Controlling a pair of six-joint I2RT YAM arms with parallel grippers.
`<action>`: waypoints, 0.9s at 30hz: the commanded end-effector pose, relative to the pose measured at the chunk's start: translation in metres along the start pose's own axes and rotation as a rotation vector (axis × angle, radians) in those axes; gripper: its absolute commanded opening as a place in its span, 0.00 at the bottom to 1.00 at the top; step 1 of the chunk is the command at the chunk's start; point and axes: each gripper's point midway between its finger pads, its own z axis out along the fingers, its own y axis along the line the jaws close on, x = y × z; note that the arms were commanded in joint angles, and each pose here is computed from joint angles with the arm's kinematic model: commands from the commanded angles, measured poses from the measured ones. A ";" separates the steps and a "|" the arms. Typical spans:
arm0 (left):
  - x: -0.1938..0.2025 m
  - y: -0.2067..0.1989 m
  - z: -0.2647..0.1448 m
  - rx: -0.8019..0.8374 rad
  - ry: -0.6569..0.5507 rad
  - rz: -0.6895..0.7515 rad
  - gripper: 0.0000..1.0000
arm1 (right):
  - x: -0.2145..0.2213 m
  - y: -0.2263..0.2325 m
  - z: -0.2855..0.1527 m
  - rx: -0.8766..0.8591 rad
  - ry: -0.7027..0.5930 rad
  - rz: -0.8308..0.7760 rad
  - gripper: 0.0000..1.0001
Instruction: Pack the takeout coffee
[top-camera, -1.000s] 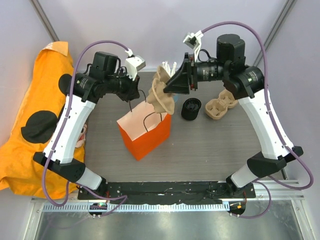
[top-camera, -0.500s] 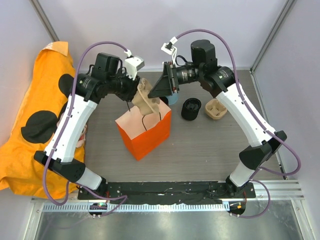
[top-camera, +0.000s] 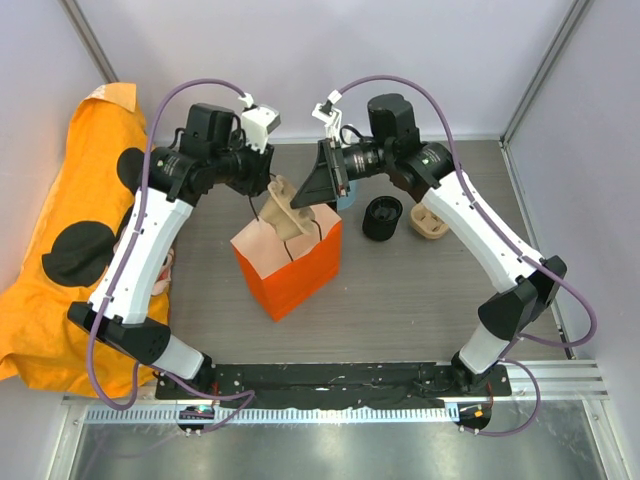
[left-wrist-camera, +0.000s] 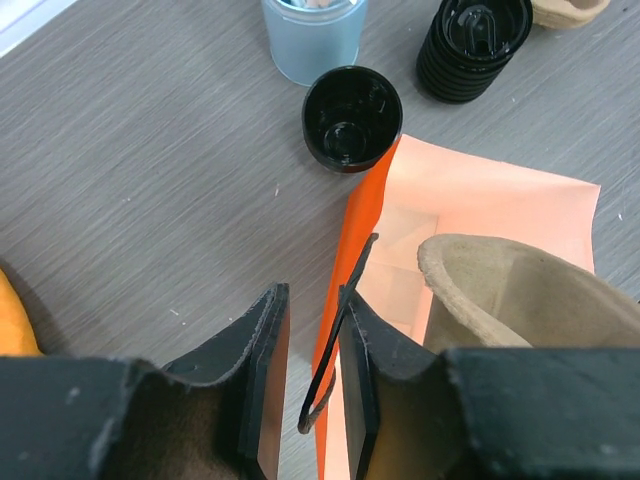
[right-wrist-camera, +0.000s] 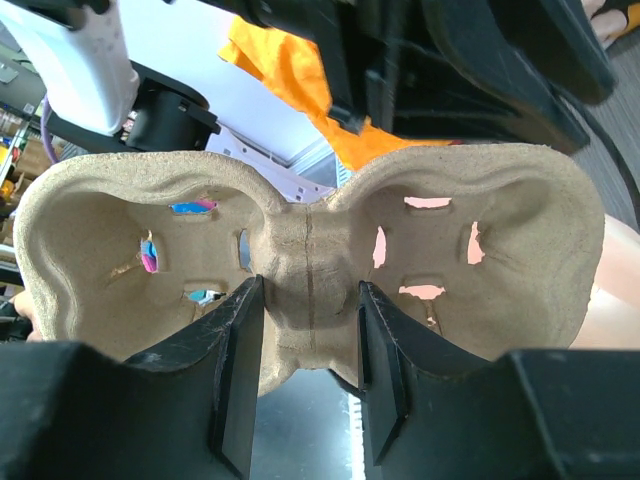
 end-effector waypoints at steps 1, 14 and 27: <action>-0.021 0.008 -0.015 -0.045 -0.099 -0.013 0.30 | -0.001 0.013 -0.006 -0.005 -0.025 -0.029 0.30; -0.021 0.011 -0.015 -0.047 -0.105 -0.035 0.30 | -0.008 0.007 0.001 -0.010 -0.050 0.040 0.30; -0.022 0.023 -0.016 -0.093 -0.113 -0.077 0.31 | -0.022 0.002 0.001 0.003 -0.080 0.073 0.29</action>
